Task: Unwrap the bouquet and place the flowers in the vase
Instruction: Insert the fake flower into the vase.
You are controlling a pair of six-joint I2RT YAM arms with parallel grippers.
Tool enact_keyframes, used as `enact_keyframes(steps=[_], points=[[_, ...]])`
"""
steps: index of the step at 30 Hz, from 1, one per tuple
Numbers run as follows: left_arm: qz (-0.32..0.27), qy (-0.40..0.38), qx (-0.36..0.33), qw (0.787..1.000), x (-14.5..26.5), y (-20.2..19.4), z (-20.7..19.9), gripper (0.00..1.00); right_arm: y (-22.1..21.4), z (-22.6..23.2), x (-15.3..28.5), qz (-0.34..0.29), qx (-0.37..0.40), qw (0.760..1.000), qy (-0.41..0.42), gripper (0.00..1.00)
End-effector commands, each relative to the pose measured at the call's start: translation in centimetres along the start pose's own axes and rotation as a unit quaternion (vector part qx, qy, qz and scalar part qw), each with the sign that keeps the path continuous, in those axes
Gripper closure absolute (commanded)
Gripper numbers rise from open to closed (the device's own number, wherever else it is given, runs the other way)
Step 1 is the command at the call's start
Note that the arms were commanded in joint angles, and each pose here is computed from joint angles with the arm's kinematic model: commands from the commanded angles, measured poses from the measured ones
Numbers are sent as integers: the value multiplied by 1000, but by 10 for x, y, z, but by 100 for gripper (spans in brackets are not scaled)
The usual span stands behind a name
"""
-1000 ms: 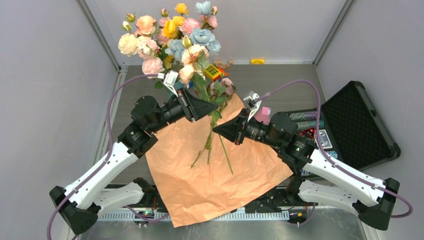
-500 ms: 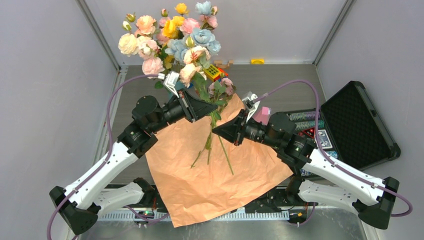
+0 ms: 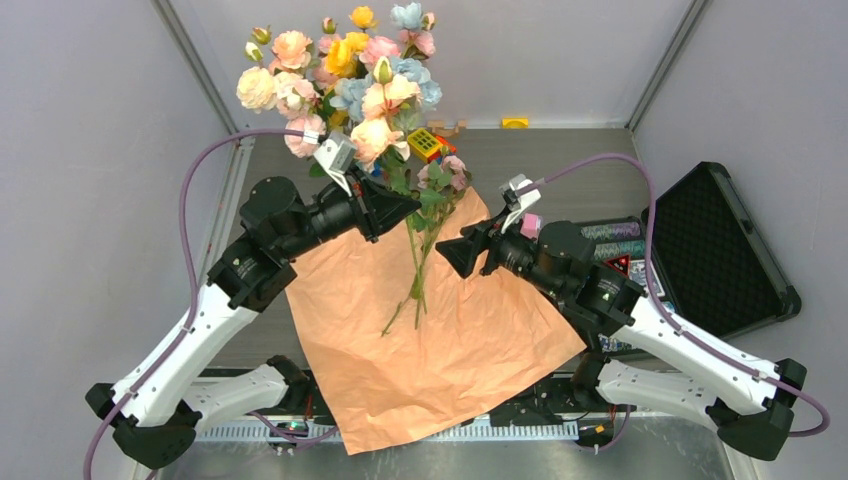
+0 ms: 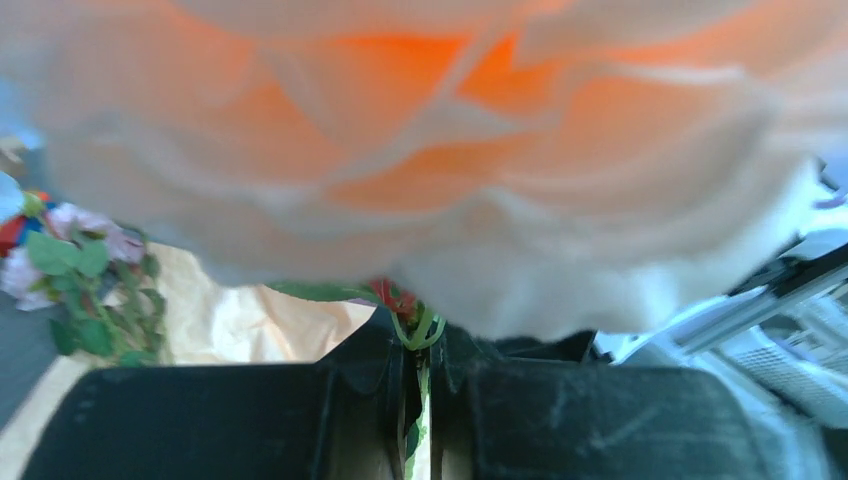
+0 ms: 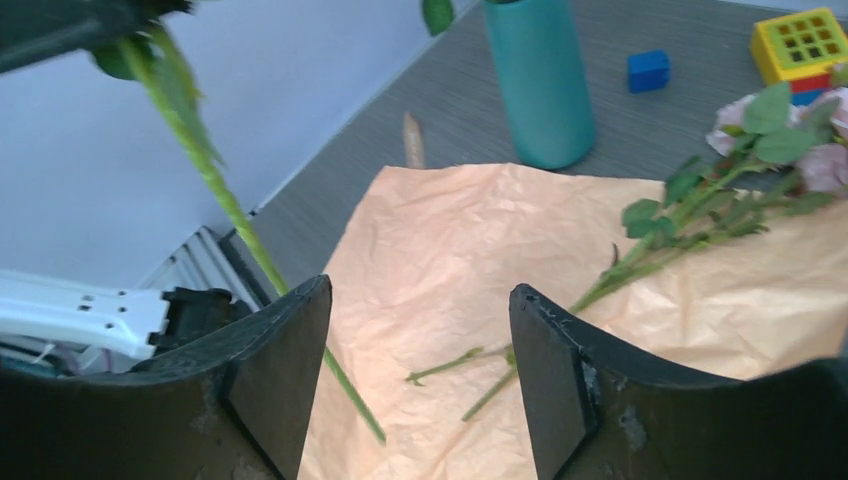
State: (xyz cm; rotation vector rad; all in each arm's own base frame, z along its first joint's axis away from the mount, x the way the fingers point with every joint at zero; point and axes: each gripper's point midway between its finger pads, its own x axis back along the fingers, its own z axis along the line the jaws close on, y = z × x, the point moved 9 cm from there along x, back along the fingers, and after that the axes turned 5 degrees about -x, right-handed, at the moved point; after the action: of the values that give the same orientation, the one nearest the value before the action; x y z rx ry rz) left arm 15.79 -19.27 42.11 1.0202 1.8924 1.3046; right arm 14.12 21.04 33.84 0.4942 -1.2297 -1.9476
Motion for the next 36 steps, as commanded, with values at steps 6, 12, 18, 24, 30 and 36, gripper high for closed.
enact_keyframes(steps=[6,12,18,24,30,36], points=[[7,0,-210,978,12,30,3,100,8,-25,-2,-2,-5,993,-115,25],[9,23,-282,959,4,53,19,100,6,-45,-9,9,-27,989,-147,25],[-13,33,-304,952,1,80,33,100,4,-71,-1,3,-51,982,-183,25],[-47,60,-311,947,6,104,55,100,-3,-93,11,5,-71,975,-210,25],[-101,75,-326,937,10,122,71,100,-2,-102,19,2,-81,971,-225,26],[-136,87,-310,937,11,137,93,100,-3,-104,26,0,-85,969,-232,26]])
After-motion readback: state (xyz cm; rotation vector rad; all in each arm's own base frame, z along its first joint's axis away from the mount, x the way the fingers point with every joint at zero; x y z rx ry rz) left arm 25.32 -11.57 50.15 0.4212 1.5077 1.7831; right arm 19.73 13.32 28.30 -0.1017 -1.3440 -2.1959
